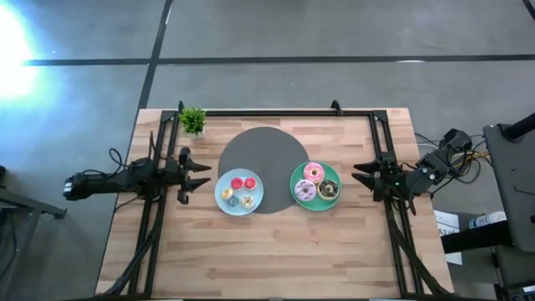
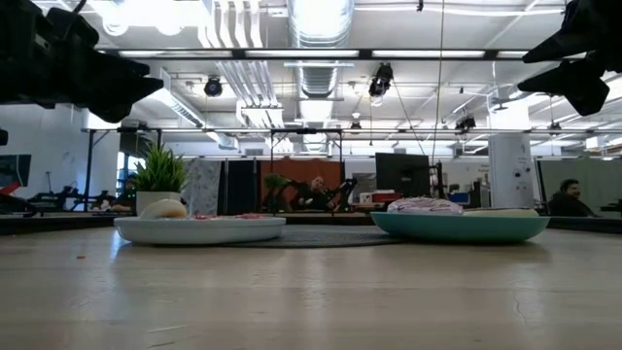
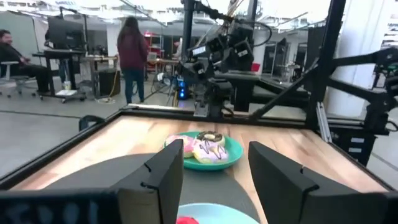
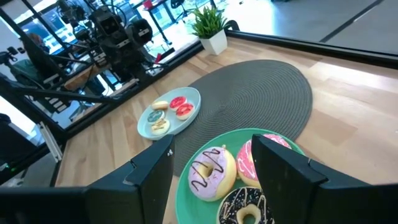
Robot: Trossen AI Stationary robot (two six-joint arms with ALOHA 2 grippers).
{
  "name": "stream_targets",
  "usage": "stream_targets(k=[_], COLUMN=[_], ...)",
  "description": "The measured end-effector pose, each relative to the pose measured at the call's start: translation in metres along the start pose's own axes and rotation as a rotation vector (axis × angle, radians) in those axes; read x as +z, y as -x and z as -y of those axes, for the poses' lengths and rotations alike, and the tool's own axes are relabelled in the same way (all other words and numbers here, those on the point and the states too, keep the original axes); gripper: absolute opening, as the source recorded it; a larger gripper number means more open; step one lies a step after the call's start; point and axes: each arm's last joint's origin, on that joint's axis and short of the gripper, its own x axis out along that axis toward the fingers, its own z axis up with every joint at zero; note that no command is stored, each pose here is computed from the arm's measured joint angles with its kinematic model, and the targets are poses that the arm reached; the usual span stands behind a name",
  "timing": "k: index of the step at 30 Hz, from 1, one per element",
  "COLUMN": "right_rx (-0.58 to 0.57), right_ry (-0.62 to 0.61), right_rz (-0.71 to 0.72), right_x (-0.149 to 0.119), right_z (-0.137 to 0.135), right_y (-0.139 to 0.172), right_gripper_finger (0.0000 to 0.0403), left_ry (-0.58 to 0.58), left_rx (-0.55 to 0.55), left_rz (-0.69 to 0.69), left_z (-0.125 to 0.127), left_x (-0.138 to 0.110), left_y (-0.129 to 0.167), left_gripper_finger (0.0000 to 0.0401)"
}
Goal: Pick & Place donuts
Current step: Return to Home Position
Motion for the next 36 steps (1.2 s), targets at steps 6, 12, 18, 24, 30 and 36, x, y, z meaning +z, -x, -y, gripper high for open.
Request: stream_targets(k=[6,12,18,24,30,36], right_rx=[0.0,0.0,0.002,0.182,0.666,0.609], right_ry=[-0.001,0.0,-0.008,0.045,0.384,0.353], right_rz=[0.0,0.0,0.014,0.122,0.288,0.301], right_x=[0.0,0.0,0.001,0.006,-0.016,-0.025], right_z=[0.0,0.0,0.0,-0.014,-0.01,0.006], right_y=[0.0,0.0,0.0,-0.012,-0.035,-0.047], right_gripper_finger=[0.0206,0.0206,0.0206,0.0206,0.0206,0.0206], left_ry=[-0.001,-0.001,-0.001,-0.001,-0.001,-0.001], left_rx=[0.0,0.0,-0.001,-0.001,-0.001,-0.005], left_rz=[-0.028,-0.03,-0.03,-0.03,-0.029,-0.032], left_z=[0.0,0.0,0.0,0.0,0.0,0.0], left_x=[-0.002,-0.003,-0.003,-0.003,-0.003,-0.003], left_y=[-0.001,-0.001,-0.001,-0.001,-0.001,-0.001], left_gripper_finger=[0.0156,0.0156,0.0156,0.0156,0.0156,0.0156])
